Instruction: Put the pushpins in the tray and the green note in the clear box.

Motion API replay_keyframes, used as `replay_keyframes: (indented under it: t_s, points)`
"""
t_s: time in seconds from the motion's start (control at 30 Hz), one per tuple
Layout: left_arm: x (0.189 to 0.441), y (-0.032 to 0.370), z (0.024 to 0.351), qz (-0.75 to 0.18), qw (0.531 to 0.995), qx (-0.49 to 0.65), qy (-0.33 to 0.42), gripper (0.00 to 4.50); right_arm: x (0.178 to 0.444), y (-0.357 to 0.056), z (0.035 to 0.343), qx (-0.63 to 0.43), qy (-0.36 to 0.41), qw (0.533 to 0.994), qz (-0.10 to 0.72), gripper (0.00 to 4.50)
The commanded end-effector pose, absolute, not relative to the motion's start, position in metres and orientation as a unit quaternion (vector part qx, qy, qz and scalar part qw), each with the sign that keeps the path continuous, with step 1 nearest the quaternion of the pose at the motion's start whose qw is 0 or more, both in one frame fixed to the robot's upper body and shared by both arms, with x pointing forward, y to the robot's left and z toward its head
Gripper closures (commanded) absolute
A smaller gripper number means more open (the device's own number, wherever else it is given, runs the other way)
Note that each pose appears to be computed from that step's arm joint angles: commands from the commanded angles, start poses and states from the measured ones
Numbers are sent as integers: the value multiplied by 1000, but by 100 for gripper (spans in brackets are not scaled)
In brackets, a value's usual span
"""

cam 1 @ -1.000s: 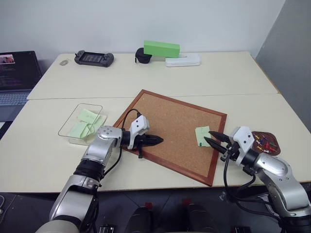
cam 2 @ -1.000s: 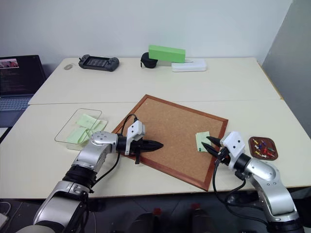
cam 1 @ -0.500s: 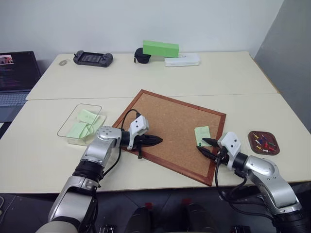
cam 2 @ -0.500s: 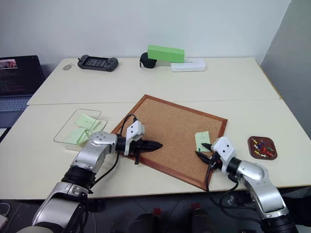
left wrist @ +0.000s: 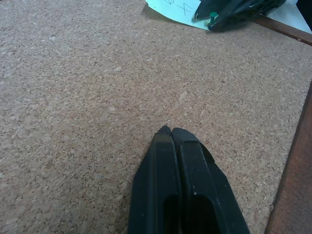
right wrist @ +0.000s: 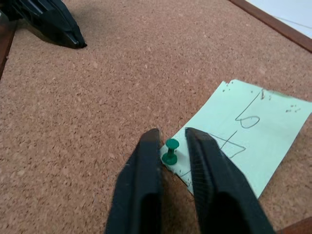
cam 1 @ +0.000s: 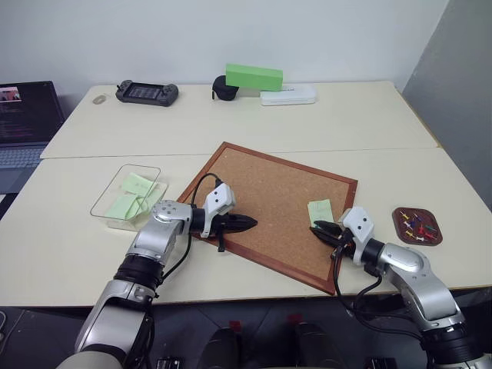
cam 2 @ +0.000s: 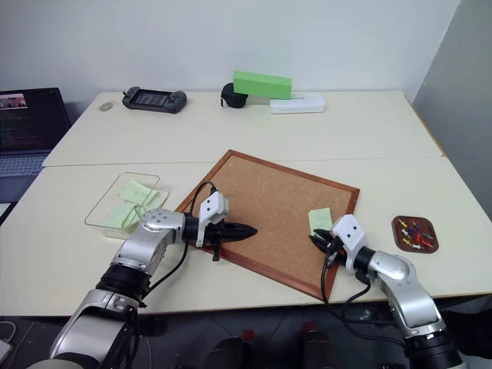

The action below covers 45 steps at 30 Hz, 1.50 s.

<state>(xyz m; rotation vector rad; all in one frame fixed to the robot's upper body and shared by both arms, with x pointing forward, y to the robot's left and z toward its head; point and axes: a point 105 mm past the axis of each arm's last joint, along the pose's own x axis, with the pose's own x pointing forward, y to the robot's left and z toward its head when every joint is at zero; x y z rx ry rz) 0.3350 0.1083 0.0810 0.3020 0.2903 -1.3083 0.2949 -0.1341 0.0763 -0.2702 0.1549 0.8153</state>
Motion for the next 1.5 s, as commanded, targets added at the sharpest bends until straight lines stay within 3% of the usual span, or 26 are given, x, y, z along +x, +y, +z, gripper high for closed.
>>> replay_keyframes:
  t_s: [0.03, 0.2, 0.43, 0.77, 0.97, 1.2, 1.5]
  points:
    - [332, 109, 76, -606, 769, 144, 145, 450, 297, -135, 87, -137, 52, 908, 392, 446]
    - [332, 108, 75, -606, 769, 144, 145, 450, 295, -132, 90, -124, 44, 909, 396, 446]
    - [332, 109, 75, -605, 769, 144, 146, 450, 293, -127, 118, -99, -10, 911, 401, 446]
    - [333, 108, 75, -606, 769, 142, 146, 450, 294, -132, 118, -116, -7, 911, 395, 446]
    - [341, 98, 97, -599, 788, 60, 132, 450, 289, -135, 121, -178, -10, 896, 406, 446]
    - [337, 86, 158, -612, 749, -186, 172, 316, 287, -138, 131, -235, -22, 876, 420, 450]
    - [323, 75, 154, -593, 716, -275, 245, 153, 282, -115, 148, -270, -63, 847, 454, 450]
